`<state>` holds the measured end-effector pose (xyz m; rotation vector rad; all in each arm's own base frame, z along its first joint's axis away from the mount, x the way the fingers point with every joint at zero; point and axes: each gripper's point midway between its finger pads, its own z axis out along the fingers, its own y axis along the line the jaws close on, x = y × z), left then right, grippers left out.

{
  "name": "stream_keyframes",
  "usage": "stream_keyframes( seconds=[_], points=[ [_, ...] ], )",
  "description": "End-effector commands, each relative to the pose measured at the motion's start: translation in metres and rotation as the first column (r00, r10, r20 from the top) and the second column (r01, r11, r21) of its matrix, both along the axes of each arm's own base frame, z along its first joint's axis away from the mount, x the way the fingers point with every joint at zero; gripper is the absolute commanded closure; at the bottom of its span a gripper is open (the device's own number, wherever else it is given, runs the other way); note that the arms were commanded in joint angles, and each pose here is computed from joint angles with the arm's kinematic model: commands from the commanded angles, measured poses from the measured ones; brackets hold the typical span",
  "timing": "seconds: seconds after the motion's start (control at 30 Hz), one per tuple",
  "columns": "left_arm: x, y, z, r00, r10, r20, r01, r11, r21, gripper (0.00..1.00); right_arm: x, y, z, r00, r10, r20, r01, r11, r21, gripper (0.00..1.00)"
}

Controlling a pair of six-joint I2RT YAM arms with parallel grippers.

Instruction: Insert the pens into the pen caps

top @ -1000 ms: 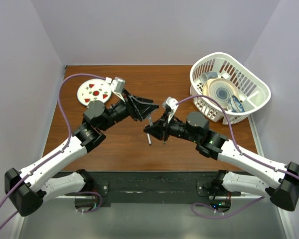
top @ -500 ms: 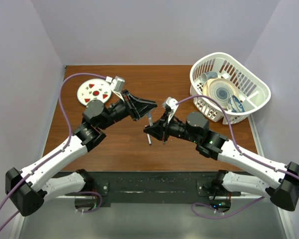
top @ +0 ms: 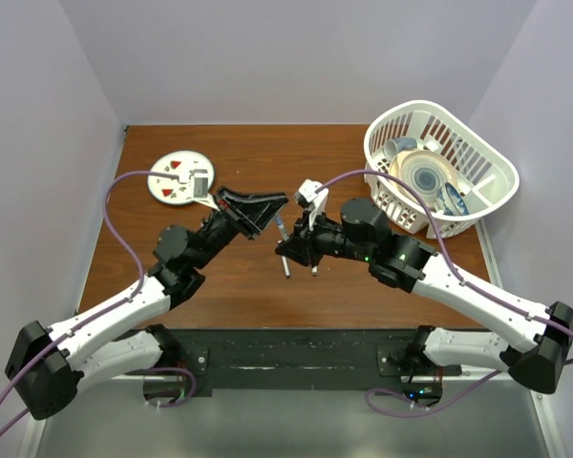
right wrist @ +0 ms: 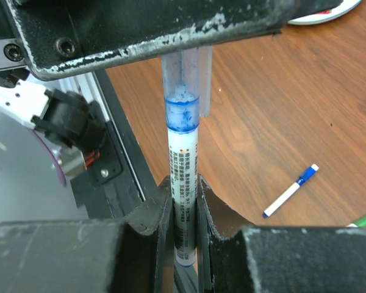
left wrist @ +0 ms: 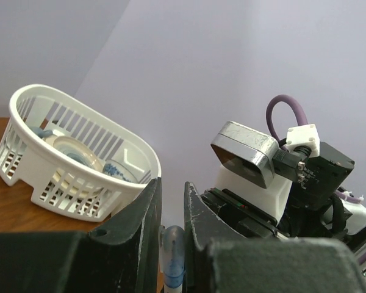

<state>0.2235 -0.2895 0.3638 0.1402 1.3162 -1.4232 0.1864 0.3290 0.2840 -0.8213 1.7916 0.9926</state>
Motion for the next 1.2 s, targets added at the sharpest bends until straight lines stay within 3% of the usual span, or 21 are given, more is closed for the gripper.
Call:
stream_keyframes(
  seconds=[0.0, 0.7, 1.07, 1.17],
  points=[
    [-0.073, -0.039, -0.104, 0.914, -0.345, -0.212, 0.384, 0.905, 0.183, 1.00, 0.061, -0.025, 0.184, 0.901, -0.300, 0.312, 0.151, 0.893, 0.423, 1.00],
    [-0.129, -0.075, -0.153, 0.795, -0.528, -0.297, 0.584, 0.799, 0.144, 1.00, 0.109, -0.028, 0.241, 0.837, -0.327, 0.439, 0.121, 0.893, 0.434, 1.00],
    [-0.109, -0.058, -0.162, 0.856, -0.404, -0.323, 0.480, 0.853, 0.204, 1.00, 0.120, -0.067, 0.261, 0.789, -0.428, 0.440, 0.196, 0.855, 0.480, 1.00],
    [-0.111, -0.063, -0.153, 0.849, -0.430, -0.307, 0.496, 0.849, 0.182, 1.00, 0.125, -0.064, 0.261, 0.798, -0.422, 0.430, 0.186, 0.852, 0.489, 1.00]
  ],
)
